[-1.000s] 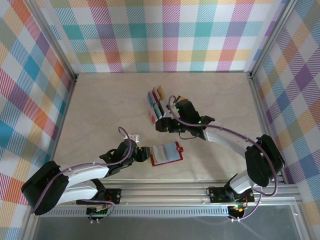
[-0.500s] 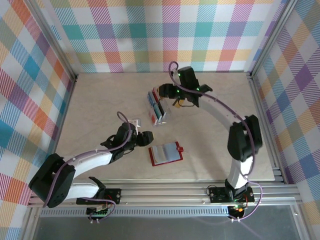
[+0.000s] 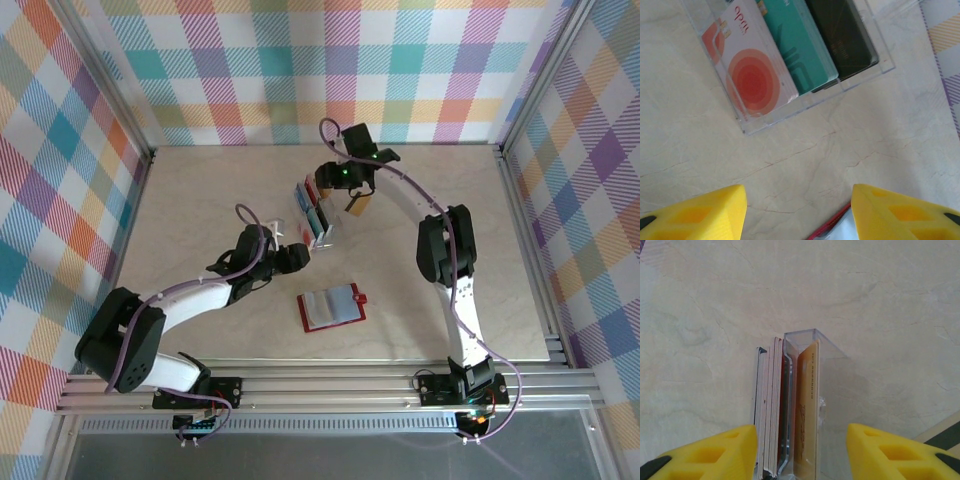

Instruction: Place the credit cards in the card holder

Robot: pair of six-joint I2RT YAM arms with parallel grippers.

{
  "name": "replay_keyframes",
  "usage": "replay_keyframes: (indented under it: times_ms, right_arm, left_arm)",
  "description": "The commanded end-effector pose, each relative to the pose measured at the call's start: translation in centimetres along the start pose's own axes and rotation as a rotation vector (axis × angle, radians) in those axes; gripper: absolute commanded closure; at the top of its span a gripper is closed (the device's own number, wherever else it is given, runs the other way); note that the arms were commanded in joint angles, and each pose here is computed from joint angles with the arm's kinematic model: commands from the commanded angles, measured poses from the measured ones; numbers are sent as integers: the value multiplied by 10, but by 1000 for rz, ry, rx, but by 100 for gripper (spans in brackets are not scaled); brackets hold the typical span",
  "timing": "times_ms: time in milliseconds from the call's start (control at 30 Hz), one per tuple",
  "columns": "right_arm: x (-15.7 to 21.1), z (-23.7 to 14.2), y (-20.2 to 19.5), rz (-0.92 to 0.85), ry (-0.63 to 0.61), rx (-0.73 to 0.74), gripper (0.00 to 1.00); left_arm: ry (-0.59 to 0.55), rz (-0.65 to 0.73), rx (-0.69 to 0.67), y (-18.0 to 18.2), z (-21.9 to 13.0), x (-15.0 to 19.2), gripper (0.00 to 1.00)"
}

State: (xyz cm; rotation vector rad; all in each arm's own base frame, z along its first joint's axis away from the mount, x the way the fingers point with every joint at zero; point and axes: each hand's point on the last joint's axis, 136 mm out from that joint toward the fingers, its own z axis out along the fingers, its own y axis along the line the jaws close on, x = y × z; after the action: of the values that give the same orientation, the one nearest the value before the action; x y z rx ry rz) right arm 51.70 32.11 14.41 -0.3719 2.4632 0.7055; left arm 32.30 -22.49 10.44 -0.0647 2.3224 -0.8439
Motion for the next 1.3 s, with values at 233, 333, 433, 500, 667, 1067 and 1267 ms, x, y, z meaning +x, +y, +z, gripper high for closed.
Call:
replay_keyframes:
  times_ms: [233, 333, 433, 500, 667, 1067, 1267]
  right_arm:
    - [4, -10, 27, -17, 45, -140, 56]
    - [4, -11, 30, -15, 48, -156, 57]
    - [5, -13, 33, -18, 47, -166, 59]
    - [4, -13, 32, -17, 46, -164, 60]
    - [9, -3, 18, -25, 66, -84, 63]
    - [12, 1, 18, -41, 89, -60, 78]
    - [13, 2, 20, -55, 99, -46, 88]
  left_arm:
    - [-5, -18, 9, 2, -3, -10, 43]
    - [-10, -20, 12, 3, -5, -10, 43]
    - [-13, -22, 15, 3, -7, -11, 43]
    - [-15, -25, 13, 4, -7, -12, 43]
    - [-18, -27, 15, 4, -8, -13, 43]
    - [-15, -37, 15, 7, -7, -12, 43]
    - [-19, -37, 10, 8, -8, -13, 43]
